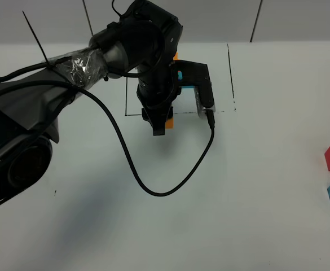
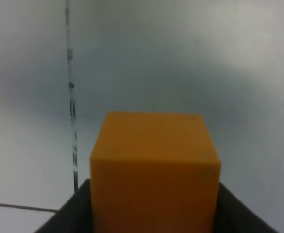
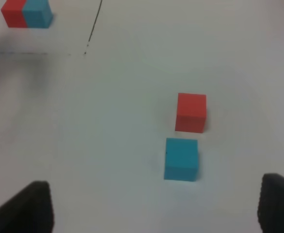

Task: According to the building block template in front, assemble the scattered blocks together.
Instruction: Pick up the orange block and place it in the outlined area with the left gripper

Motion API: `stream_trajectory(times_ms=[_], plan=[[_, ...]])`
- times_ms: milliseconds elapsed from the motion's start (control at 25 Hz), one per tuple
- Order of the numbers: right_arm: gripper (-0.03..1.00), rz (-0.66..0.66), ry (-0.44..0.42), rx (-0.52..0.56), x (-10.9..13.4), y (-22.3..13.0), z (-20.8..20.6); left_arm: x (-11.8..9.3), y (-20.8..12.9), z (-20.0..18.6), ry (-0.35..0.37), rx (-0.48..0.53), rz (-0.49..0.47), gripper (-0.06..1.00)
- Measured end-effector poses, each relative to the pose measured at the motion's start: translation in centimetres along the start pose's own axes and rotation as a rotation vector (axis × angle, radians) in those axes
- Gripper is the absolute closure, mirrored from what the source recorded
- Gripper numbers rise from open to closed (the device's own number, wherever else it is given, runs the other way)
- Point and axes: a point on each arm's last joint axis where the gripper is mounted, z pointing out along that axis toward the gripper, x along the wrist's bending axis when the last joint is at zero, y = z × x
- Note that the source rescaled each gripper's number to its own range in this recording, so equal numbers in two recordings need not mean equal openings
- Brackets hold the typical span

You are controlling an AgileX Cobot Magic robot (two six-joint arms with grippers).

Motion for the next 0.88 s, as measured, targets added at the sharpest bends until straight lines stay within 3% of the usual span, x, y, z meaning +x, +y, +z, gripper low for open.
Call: stream_trajectory(times_ms=[400, 880], plan=[[0.07, 0.0, 0.0, 0.001, 0.0, 0.0, 0.0, -0.3, 0.8, 2.6, -0.077, -0.011, 0.036, 0.94], [0.07, 0.0, 0.0, 0.001, 0.0, 0.0, 0.0, 0.1, 1.5, 3.5, -0.056, -0.049, 0.033, 0.94]])
